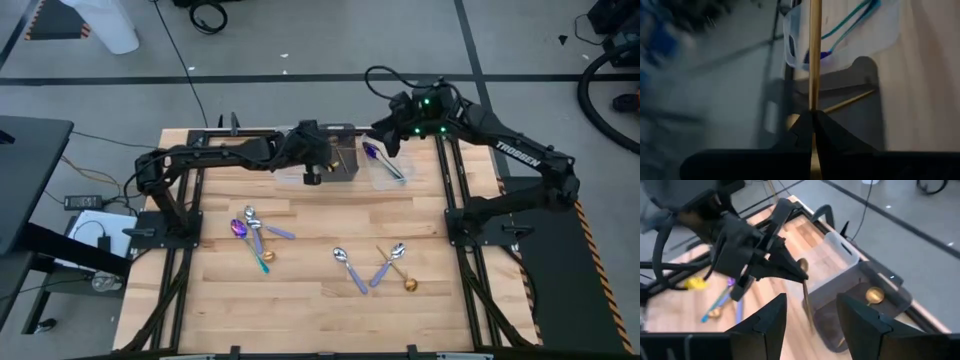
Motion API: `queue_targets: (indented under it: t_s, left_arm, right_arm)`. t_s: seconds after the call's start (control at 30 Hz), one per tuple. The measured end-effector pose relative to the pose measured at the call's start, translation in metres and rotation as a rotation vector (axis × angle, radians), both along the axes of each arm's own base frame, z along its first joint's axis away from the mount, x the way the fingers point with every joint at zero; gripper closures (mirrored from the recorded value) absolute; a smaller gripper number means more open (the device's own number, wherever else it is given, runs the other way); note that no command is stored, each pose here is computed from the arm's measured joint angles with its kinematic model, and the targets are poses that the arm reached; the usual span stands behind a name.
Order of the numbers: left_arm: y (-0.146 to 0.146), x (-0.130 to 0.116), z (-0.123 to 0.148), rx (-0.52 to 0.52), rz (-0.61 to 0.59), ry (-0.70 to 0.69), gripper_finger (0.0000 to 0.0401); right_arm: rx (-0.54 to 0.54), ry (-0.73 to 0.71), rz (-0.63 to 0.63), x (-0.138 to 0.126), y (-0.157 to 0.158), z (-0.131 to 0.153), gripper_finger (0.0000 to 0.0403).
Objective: Sort silverware by color (type)
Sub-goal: Put the gold spoon into the black bin
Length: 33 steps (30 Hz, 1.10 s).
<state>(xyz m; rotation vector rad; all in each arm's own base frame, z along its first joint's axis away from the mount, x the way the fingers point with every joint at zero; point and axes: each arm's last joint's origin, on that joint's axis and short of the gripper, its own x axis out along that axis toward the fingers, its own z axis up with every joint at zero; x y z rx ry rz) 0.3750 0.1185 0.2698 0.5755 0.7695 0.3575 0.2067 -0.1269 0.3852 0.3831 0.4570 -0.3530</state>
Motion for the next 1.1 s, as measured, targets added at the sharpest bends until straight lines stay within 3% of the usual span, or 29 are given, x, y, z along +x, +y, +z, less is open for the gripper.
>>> queue_targets:
  t_s: [0.13,0.37,0.6,1.1]
  left_arm:
    - [-0.01,0.004,0.002,0.188,-0.073,0.106,0.0387]
    - [-0.022,0.008,0.005,0.387,-0.167,0.209,0.0387]
    - [-0.025,0.013,0.013,0.504,-0.208,0.195,0.0387]
    - [-0.024,0.017,0.021,0.699,-0.254,0.245,0.0387]
  right_arm:
    - [0.079,0.025,-0.013,-0.006,-0.001,0.001,0.021]
    - [0.161,0.09,-0.033,-0.018,-0.005,-0.001,0.0203]
    - [0.3,0.199,0.009,-0.009,-0.013,-0.022,0.0203]
    - [0.607,0.175,0.195,0.024,-0.029,-0.053,0.019]
